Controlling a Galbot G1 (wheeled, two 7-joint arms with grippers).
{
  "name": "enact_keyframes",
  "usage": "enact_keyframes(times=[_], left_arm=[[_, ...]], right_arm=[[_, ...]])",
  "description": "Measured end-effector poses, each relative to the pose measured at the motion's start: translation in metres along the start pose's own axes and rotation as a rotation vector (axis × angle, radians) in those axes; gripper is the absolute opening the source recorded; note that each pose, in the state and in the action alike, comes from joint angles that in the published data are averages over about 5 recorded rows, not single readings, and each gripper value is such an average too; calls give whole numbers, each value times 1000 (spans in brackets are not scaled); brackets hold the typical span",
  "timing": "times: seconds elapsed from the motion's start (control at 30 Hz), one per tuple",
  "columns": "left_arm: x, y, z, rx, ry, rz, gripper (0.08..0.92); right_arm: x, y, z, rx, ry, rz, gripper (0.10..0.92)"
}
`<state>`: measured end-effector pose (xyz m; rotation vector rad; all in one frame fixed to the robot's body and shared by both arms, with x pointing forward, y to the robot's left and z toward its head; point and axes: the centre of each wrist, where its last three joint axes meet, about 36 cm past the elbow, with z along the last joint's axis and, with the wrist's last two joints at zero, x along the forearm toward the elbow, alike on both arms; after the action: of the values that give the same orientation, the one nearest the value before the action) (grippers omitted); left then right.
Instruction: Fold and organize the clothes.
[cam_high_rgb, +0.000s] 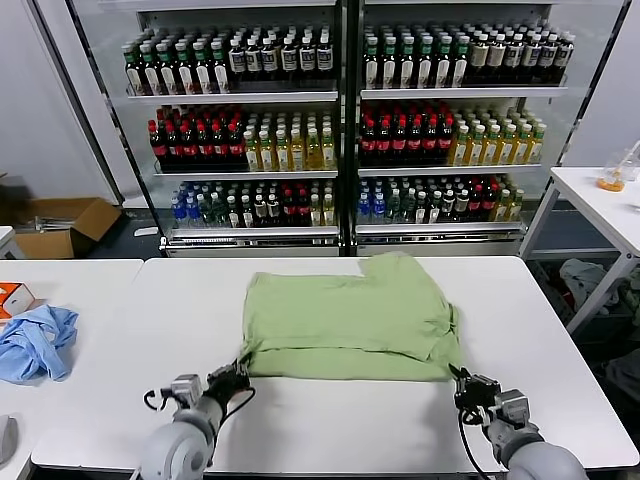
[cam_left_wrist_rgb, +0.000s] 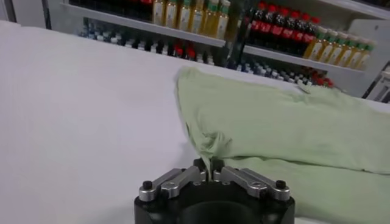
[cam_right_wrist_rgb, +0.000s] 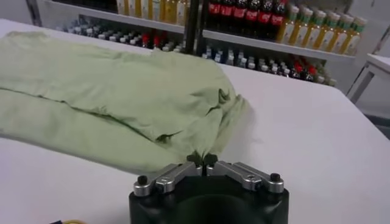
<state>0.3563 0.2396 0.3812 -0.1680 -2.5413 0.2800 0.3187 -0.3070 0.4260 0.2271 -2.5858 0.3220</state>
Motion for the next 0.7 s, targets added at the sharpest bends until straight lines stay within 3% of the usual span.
enact_keyframes(times=[0.53, 0.7], left_arm=[[81, 8, 18, -23, 28, -63, 108], [98, 8, 18, -36, 47, -63, 192]], right_arm=[[57, 21, 16, 72, 50, -40, 121], [75, 32, 22, 92, 65, -44, 127]])
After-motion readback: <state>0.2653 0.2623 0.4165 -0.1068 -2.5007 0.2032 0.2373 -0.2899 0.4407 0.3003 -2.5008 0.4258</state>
